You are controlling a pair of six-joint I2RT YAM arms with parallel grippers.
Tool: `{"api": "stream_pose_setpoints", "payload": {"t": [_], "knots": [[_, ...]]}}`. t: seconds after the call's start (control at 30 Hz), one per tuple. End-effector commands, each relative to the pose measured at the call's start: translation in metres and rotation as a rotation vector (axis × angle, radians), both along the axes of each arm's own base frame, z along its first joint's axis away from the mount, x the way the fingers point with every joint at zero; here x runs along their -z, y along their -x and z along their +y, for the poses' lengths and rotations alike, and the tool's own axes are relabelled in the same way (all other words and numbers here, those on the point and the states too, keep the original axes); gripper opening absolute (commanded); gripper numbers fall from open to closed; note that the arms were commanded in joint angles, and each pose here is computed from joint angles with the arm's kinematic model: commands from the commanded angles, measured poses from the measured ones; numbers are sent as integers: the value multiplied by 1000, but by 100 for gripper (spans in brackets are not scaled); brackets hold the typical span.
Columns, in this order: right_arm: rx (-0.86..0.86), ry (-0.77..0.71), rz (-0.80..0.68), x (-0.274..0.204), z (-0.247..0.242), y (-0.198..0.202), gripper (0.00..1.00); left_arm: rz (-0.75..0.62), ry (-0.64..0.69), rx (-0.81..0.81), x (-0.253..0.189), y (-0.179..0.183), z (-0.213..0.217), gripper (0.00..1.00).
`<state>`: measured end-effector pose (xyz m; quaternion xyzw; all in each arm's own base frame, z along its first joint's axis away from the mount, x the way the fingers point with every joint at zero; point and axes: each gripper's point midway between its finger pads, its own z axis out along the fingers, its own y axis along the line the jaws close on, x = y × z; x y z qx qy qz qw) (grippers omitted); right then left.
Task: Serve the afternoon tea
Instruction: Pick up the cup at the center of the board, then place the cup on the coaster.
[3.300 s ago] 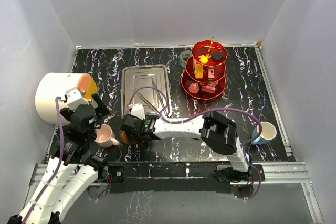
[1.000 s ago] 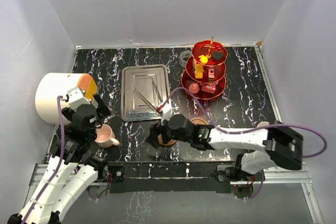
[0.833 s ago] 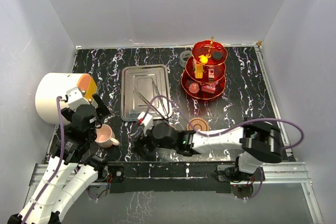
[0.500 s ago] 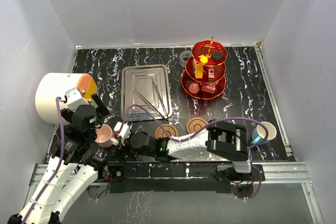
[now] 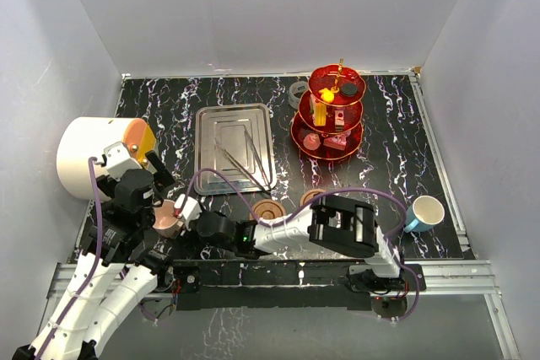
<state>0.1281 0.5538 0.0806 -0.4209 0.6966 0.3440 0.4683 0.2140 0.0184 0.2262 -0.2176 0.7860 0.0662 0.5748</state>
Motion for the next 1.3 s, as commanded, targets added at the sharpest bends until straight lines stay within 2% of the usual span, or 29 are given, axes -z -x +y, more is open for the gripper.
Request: {"api": "stream_pose_setpoints", "payload": {"t": [0.0, 0.23, 0.37, 0.6, 1.0, 1.1, 1.27], "knots": [[18, -68, -46, -28, 23, -16, 60, -28, 2, -26, -11, 2, 5, 99], [8, -40, -28, -20, 25, -23, 30, -24, 1, -24, -10, 2, 5, 99], [-36, -41, -24, -25, 18, -15, 1, -23, 1, -15, -10, 1, 3, 99], [57, -73, 15, -56, -28, -14, 0, -16, 0, -9, -8, 0, 2, 99], [399, -160, 38, -100, -182, -22, 0, -13, 4, 18, -8, -2, -3, 99], [488, -162, 27, -96, -213, -29, 0, -7, 2, 27, -7, -3, -5, 99], [580, -116, 30, -81, -239, -35, 0, -1, 1, 33, -6, -4, -6, 99]]}}
